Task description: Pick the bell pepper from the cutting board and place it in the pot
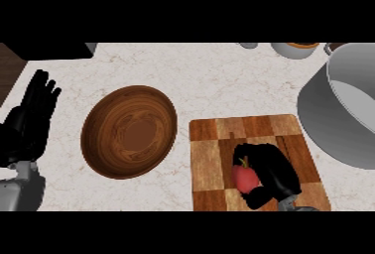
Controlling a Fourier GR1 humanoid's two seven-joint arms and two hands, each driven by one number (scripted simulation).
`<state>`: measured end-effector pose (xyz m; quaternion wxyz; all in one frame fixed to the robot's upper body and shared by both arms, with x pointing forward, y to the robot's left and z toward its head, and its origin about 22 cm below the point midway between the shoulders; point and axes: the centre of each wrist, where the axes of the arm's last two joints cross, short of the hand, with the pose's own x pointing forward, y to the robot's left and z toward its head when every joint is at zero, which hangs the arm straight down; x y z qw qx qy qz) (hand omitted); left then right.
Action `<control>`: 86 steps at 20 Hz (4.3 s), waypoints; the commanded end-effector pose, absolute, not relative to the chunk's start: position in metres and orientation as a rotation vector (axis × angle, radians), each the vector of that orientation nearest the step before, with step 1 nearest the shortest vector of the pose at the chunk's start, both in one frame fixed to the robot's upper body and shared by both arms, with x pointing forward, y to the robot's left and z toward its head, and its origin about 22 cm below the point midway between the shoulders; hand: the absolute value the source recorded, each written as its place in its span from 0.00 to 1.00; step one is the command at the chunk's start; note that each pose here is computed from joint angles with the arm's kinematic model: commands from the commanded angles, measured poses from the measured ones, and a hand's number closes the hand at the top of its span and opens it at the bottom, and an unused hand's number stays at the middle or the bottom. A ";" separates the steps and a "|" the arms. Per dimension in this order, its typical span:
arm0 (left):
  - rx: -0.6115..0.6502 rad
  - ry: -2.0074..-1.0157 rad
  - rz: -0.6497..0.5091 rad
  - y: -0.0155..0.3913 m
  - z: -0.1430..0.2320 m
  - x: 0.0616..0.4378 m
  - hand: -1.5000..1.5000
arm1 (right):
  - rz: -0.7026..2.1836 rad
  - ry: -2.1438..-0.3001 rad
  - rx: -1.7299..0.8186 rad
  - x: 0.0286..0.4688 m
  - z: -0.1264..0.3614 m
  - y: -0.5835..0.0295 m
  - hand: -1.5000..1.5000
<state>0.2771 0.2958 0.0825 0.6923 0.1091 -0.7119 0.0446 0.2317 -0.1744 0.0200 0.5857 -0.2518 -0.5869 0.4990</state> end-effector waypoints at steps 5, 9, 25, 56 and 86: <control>0.236 -1.611 0.089 0.292 0.082 0.271 0.50 | 0.624 -1.622 -0.897 0.192 0.106 -0.193 1.00; 0.224 -1.604 0.087 0.284 0.073 0.275 0.50 | 0.474 -1.666 -1.010 0.176 0.137 -0.211 1.00; 0.204 -1.611 0.083 0.281 0.085 0.275 0.50 | 0.213 -1.565 -1.038 0.224 0.168 -0.354 1.00; 0.187 -1.617 0.046 0.271 0.078 0.287 0.50 | 0.228 -1.372 -0.978 0.316 0.041 -0.460 0.00; 0.185 -1.628 0.049 0.288 0.087 0.285 0.50 | -0.166 -1.665 -0.688 0.173 0.093 -0.619 0.00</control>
